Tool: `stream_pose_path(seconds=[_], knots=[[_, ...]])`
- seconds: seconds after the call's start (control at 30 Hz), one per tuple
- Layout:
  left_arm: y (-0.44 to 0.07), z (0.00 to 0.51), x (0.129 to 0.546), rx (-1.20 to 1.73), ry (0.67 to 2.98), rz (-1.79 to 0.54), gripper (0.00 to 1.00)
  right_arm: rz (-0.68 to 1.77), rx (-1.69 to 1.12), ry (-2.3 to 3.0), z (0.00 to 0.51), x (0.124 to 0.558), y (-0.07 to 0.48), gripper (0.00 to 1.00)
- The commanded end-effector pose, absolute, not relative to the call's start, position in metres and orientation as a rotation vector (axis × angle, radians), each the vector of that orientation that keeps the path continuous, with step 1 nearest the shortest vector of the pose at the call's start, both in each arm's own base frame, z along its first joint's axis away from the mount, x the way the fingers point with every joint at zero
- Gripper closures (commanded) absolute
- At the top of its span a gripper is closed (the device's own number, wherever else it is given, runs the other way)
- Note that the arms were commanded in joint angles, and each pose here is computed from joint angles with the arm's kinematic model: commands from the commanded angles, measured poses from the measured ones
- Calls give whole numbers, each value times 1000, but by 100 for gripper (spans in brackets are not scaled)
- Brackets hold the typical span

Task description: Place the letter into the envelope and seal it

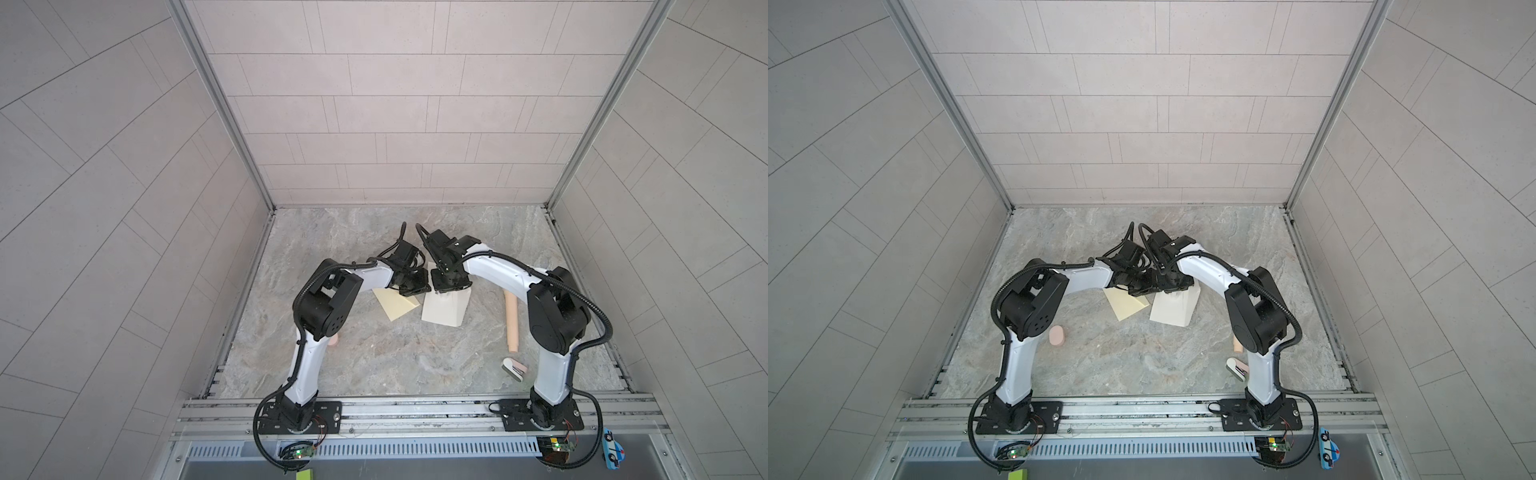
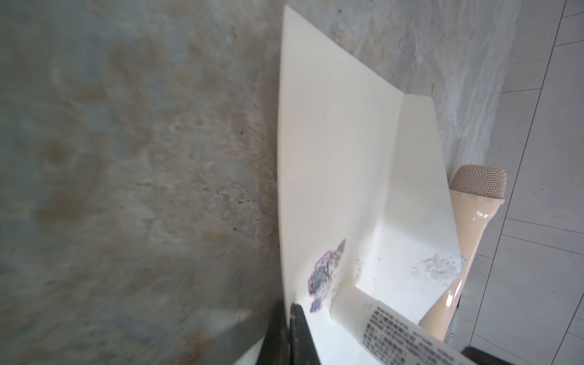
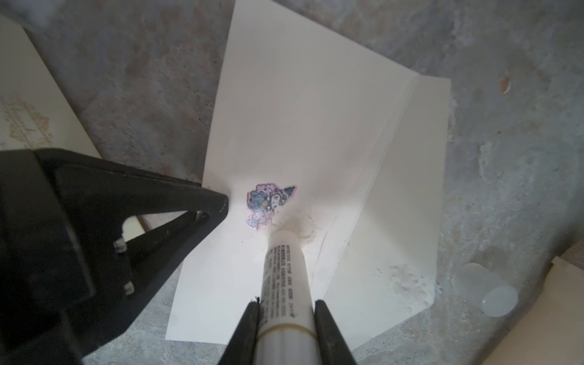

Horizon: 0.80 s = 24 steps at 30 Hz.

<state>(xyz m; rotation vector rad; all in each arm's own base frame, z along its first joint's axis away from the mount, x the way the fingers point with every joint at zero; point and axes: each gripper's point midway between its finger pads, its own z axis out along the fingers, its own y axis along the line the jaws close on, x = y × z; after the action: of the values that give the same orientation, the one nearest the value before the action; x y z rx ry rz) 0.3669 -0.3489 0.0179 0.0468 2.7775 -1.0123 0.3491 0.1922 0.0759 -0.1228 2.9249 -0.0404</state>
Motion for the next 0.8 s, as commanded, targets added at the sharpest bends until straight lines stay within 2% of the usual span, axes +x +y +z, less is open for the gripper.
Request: stream_pose_path(seconds=[0.0, 0.57, 0.63, 0.77], knots=[[-336, 13, 358, 37, 2820, -922, 100, -334, -81, 3012, 40, 333, 149, 100], [-330, 10, 357, 28, 2831, -898, 100, -372, -7, 2990, 46, 338, 125, 100], [-330, 10, 357, 28, 2831, -898, 100, -305, -13, 2975, 49, 339, 133, 100], [-331, 8, 356, 36, 2833, -901, 100, 20, -38, 2890, 69, 348, 167, 100]])
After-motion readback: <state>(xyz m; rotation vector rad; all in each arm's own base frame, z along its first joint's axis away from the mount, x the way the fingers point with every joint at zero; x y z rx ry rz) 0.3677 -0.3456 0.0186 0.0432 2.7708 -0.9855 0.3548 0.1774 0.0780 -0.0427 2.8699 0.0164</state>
